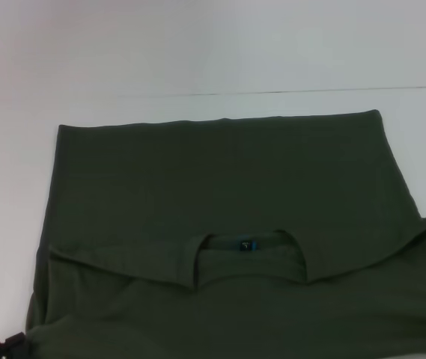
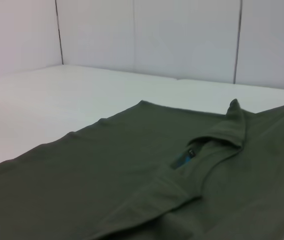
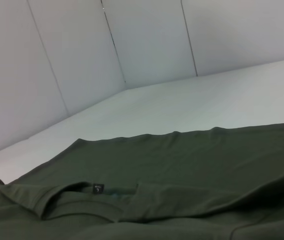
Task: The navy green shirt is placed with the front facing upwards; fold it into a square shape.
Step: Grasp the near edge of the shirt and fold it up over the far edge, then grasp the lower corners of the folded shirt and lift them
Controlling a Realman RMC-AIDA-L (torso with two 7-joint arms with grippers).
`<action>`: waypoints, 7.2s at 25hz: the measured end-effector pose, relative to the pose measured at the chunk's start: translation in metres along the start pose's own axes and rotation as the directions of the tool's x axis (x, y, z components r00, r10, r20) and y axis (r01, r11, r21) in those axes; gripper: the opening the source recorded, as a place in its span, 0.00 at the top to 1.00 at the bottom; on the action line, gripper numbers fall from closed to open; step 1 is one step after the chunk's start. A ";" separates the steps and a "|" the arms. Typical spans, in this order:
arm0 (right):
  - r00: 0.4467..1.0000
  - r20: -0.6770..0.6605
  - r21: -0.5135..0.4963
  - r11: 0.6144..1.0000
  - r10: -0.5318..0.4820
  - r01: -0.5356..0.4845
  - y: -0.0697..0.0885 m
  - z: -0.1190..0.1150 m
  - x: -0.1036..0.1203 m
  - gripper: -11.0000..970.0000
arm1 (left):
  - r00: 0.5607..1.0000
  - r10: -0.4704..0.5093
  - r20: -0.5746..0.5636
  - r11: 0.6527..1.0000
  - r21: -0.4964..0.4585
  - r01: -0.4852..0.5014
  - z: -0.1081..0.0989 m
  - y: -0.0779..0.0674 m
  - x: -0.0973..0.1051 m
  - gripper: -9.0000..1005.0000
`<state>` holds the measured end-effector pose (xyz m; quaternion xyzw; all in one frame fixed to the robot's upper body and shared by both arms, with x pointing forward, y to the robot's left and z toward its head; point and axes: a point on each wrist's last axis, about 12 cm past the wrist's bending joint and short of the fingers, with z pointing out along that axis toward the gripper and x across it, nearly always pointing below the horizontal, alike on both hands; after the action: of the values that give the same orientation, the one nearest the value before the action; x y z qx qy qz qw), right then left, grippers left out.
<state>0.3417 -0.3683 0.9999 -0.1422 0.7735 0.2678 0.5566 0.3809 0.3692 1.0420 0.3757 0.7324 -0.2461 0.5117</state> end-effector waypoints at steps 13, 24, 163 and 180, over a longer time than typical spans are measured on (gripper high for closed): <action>0.999 0.037 -0.029 0.999 0.017 -0.016 0.004 -0.020 -0.008 0.93 | 0.997 0.037 0.069 0.999 -0.022 -0.035 -0.018 -0.013 -0.002 0.96; 0.987 0.052 -0.075 0.986 0.154 -0.150 -0.019 0.027 -0.037 0.93 | 0.991 -0.028 0.135 0.997 -0.069 0.037 0.005 0.011 -0.014 0.97; 0.957 -0.003 0.296 0.915 0.290 -0.276 -0.104 0.201 -0.159 0.24 | 0.946 -0.294 0.137 0.758 -0.569 0.318 0.219 0.151 -0.109 0.16; 0.989 0.068 -0.071 0.989 0.135 -0.130 -0.066 0.162 -0.148 0.24 | 0.730 -0.541 0.418 0.748 -0.158 0.644 0.130 0.136 -0.102 0.16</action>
<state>0.5529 -0.3409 1.0831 -0.0991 0.7513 0.3347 0.5601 0.5832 0.3229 1.0943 -0.0101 0.7401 -0.3490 0.5747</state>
